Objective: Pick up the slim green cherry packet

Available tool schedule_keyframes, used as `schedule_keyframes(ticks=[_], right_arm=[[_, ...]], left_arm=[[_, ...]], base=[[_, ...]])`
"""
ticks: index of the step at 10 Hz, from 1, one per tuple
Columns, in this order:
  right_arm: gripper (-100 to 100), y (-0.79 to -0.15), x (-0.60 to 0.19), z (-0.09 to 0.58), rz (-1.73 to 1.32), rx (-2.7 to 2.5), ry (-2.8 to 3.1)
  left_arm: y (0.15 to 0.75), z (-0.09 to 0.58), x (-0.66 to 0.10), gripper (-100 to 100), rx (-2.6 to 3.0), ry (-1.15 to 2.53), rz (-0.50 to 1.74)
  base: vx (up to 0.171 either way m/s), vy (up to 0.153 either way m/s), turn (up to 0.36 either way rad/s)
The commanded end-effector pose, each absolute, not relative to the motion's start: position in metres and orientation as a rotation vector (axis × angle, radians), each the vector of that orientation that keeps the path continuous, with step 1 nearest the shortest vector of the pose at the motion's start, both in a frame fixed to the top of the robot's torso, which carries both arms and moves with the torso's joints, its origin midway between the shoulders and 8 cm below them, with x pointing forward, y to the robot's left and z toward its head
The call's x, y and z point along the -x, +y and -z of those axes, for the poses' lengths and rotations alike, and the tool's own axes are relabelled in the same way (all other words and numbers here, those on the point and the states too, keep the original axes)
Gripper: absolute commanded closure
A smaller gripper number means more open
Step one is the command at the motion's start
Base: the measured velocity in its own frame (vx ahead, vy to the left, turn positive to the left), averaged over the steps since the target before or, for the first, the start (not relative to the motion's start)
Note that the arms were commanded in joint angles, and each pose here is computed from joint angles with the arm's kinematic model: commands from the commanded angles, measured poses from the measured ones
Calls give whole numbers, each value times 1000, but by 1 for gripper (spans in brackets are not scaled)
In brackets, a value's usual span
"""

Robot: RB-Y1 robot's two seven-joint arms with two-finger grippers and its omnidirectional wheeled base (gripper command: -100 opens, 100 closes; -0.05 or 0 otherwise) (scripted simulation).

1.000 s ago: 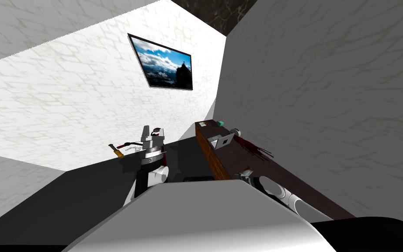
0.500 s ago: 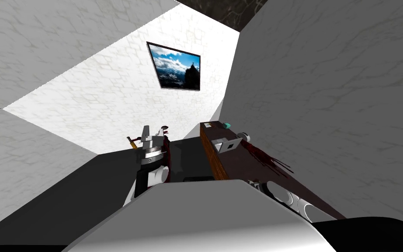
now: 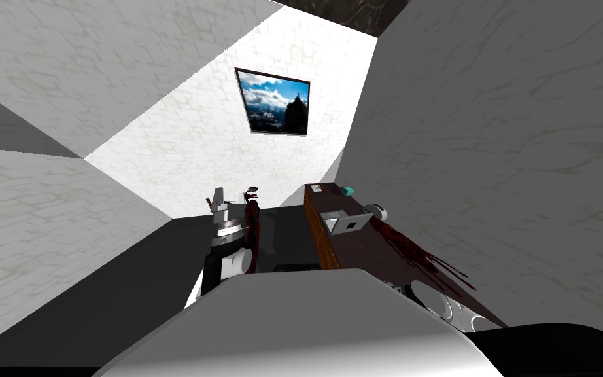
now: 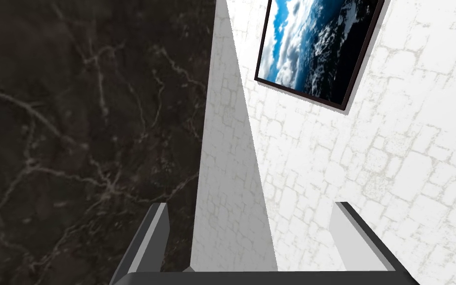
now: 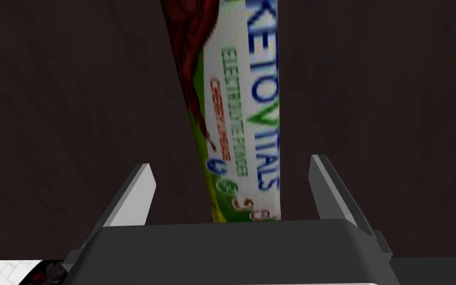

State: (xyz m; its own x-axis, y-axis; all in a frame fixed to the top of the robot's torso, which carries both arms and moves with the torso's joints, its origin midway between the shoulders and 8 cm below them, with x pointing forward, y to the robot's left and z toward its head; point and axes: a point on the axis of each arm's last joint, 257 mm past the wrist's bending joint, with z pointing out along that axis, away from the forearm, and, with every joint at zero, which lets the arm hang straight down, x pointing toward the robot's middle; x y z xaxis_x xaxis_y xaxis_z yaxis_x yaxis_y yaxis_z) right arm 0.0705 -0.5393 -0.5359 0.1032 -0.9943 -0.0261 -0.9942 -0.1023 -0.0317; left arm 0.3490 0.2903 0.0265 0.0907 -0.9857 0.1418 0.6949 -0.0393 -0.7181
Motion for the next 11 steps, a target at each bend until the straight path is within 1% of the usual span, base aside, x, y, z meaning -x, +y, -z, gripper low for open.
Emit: schedule_keyframes(ticks=[1,2,5,6,10,11], right_arm=[[0,-539,-71,536,3,2302,2077],[-100,-532,-64,546,4,2291,2086],[-100,-525,-59,554,2,2286,2090],[100,-524,-59,555,5,2284,2091],[100,-525,-59,555,4,2286,2091],[0,-525,-59,555,3,2286,2091]], left_arm=[[290,-26,-349,0,758,492,1445],[290,-26,-349,0,758,492,1446],[290,-26,-349,0,758,492,1446],[290,-26,-349,0,758,492,1446],[290,-26,-349,0,758,492,1446],[290,-26,-349,0,758,492,1446]], base=[[4,-7,-7],[9,-30,78],[11,-41,39],[-1,-5,-11],[0,0,0],[0,0,0]])
